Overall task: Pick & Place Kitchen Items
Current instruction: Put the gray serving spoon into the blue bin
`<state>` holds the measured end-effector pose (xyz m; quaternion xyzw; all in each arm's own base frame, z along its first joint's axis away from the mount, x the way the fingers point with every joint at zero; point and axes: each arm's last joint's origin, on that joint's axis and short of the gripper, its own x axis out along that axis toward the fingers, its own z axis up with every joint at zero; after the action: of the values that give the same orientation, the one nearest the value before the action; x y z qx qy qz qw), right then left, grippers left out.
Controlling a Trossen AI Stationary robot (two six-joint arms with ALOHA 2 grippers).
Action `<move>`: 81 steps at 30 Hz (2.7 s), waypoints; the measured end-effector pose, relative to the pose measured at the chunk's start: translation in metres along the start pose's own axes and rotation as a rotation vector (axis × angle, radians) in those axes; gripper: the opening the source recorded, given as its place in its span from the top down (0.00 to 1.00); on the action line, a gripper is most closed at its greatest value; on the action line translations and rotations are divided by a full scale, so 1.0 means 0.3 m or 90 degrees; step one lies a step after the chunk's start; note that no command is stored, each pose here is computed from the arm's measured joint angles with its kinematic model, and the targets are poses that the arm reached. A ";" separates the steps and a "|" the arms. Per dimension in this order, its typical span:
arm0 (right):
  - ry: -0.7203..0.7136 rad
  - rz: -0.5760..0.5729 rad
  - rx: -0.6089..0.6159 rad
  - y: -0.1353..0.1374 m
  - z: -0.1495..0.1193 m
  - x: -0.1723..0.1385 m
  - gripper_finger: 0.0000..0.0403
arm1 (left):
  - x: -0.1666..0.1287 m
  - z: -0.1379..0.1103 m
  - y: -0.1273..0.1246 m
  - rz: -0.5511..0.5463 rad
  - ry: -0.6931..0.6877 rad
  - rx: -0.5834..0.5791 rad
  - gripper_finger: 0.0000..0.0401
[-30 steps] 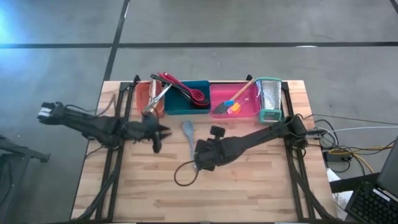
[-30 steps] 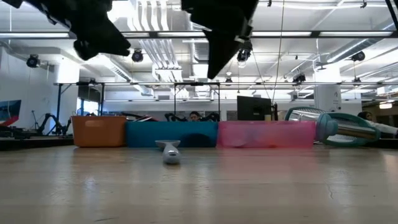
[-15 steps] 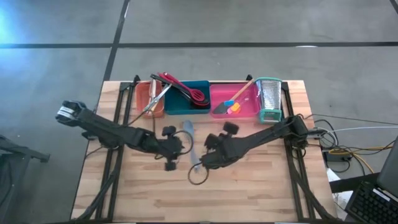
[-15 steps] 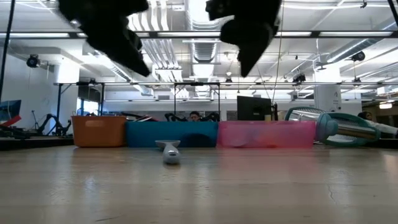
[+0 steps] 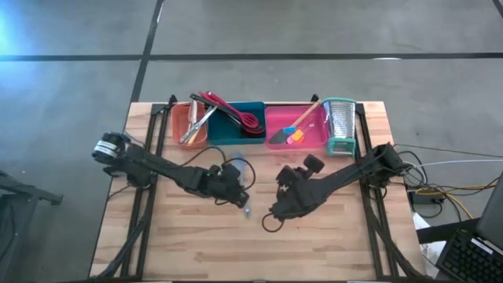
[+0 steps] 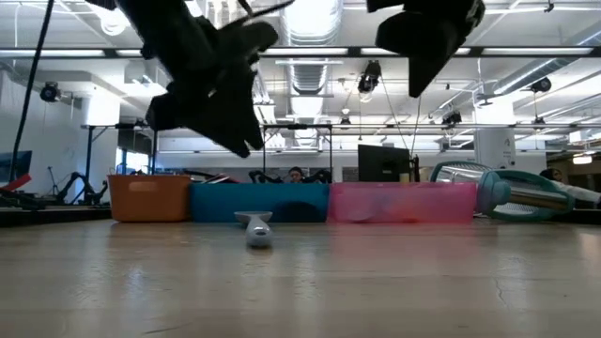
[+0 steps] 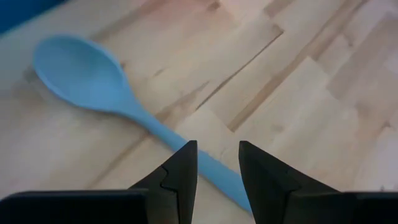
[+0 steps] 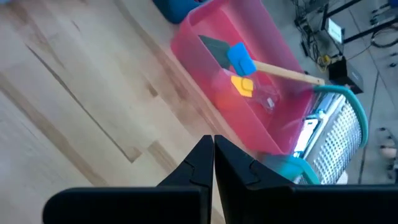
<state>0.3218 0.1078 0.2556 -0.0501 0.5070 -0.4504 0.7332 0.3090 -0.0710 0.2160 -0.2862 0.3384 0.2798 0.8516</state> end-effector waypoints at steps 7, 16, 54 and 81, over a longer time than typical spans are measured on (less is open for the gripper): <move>-0.019 0.001 0.039 -0.036 -0.024 -0.004 0.98 | 0.088 -0.034 -0.003 0.012 0.078 -0.044 0.70; -0.026 0.013 0.036 -0.026 -0.021 -0.003 0.98 | 0.160 -0.067 0.008 0.035 0.128 -0.069 0.70; -0.035 0.032 0.022 -0.016 -0.015 -0.005 0.98 | 0.252 -0.148 0.051 -0.012 0.308 -0.090 0.70; -0.040 0.041 0.018 -0.009 -0.013 -0.003 0.98 | 0.162 -0.063 -0.011 -0.099 0.274 -0.133 0.41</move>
<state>0.3171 0.1084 0.2558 -0.0377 0.4788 -0.4318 0.7635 0.3333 -0.0722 0.1695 -0.4508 0.4582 0.1796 0.7447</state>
